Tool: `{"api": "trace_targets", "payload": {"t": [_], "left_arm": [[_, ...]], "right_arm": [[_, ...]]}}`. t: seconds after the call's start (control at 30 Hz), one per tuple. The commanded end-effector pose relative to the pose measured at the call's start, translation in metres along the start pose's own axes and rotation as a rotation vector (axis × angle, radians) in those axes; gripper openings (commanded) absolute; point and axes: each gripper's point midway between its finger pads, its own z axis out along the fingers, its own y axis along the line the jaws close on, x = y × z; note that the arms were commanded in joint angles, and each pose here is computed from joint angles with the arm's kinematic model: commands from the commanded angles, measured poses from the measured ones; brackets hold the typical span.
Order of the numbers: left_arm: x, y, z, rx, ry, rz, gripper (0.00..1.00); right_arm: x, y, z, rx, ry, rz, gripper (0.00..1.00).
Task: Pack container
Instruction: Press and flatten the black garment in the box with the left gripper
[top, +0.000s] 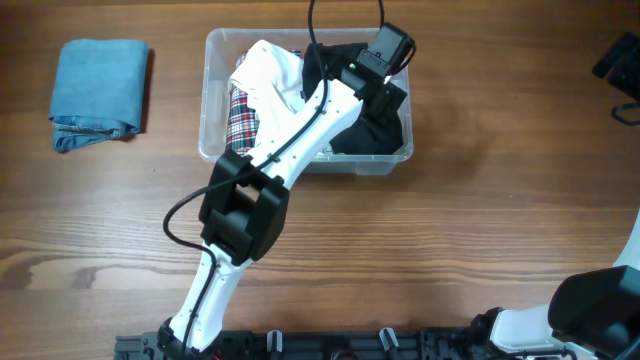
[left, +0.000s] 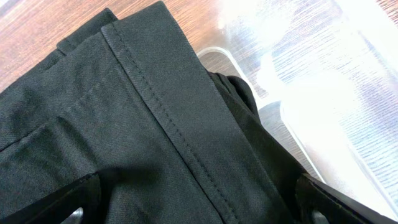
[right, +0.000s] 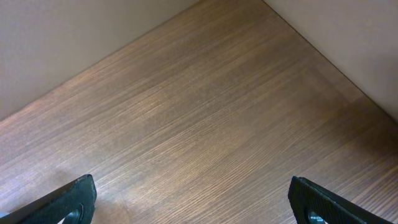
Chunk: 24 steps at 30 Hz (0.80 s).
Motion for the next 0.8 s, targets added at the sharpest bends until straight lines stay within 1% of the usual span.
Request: {"api": "trace_targets", "payload": {"t": [0.0, 0.1, 0.23, 0.3, 0.37, 0.43, 0.53, 0.63, 0.77], "left_arm": [[0.015, 0.004, 0.018, 0.022, 0.051, -0.028, 1.00], [0.007, 0.011, -0.004, 0.020, 0.033, -0.060, 1.00], [-0.017, 0.028, -0.071, 0.021, -0.056, -0.124, 1.00], [-0.022, 0.033, -0.097, 0.027, -0.086, -0.154, 1.00], [-0.019, 0.036, -0.122, 0.037, -0.085, -0.172, 1.00], [-0.008, 0.029, -0.128, 0.078, -0.041, -0.166, 1.00], [0.021, 0.013, -0.127, 0.158, 0.090, -0.181, 1.00], [0.045, 0.011, -0.124, 0.147, 0.195, -0.245, 1.00], [0.061, 0.008, -0.109, 0.131, 0.276, -0.292, 1.00]], "right_arm": [[0.005, 0.003, 0.006, -0.015, 0.020, -0.018, 1.00], [0.005, 0.003, 0.006, -0.015, 0.020, -0.018, 1.00], [0.005, 0.003, 0.006, -0.015, 0.020, -0.019, 1.00], [0.005, 0.003, 0.006, -0.015, 0.020, -0.019, 1.00], [0.005, 0.003, 0.006, -0.015, 0.020, -0.019, 1.00], [0.005, 0.003, 0.006, -0.015, 0.020, -0.019, 1.00], [0.005, 0.003, 0.006, -0.015, 0.020, -0.019, 1.00], [0.005, 0.003, 0.006, -0.015, 0.020, -0.019, 1.00], [0.005, 0.003, 0.006, -0.015, 0.020, -0.019, 1.00]]}}
